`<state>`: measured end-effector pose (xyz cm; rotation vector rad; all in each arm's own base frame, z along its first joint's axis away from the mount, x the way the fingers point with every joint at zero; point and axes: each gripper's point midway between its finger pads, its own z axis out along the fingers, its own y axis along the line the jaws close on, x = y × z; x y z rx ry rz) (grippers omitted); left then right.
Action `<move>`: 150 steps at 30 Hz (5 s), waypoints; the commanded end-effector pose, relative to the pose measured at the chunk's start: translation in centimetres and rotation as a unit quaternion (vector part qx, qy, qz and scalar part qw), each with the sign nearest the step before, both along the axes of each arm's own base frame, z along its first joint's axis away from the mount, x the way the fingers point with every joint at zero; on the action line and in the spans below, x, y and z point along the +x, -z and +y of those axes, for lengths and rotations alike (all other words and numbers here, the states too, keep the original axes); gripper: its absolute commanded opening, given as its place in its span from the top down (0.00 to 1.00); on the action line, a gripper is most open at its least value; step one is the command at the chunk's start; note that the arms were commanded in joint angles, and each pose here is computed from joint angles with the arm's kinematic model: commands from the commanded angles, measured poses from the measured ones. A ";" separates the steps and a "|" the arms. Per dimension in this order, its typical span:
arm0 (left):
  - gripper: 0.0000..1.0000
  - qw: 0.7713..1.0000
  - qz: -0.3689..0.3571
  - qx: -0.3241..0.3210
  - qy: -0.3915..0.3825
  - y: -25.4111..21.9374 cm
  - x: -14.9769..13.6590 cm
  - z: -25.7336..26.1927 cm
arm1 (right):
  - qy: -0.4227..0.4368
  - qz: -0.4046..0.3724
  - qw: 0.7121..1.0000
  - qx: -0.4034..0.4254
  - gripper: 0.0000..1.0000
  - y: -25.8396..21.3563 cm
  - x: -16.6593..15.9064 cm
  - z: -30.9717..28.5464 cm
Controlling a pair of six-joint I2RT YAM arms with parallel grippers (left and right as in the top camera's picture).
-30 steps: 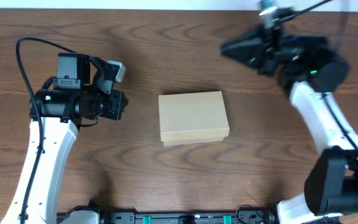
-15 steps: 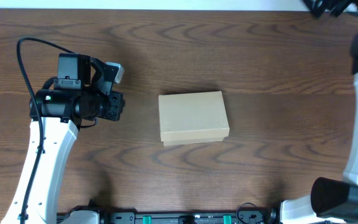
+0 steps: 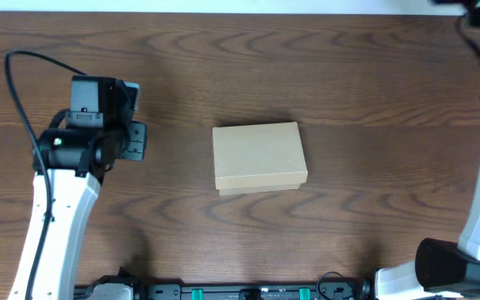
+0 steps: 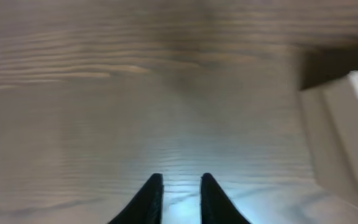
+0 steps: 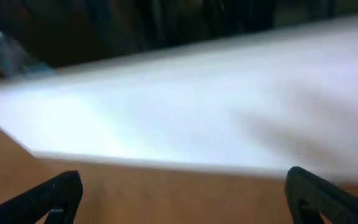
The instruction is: Pack container
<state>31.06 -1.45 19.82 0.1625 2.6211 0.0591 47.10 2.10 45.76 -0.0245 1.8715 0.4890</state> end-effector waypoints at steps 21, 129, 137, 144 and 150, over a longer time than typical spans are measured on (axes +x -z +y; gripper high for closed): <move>0.74 0.998 -0.052 0.023 -0.038 -3.0 -0.6 1.5 | -0.219 0.360 0.869 -0.259 0.72 24.7 -13.2 15.6; 0.04 0.946 -0.325 0.019 -0.003 -3.1 -5.9 1.8 | 0.130 0.158 0.963 -0.176 0.01 27.1 -21.2 -1.7; 0.04 0.943 -0.332 0.031 -0.011 -3.5 -6.8 2.4 | 0.135 0.154 0.963 -0.178 0.01 26.9 -21.1 -1.8; 0.04 0.948 -0.316 0.036 -0.016 -2.7 -7.1 2.6 | 0.133 0.156 0.963 -0.177 0.01 27.0 -21.2 -1.8; 0.04 0.959 -0.280 0.038 -0.014 -1.1 -7.9 2.6 | 0.132 0.158 0.962 -0.178 0.01 27.1 -21.2 -1.8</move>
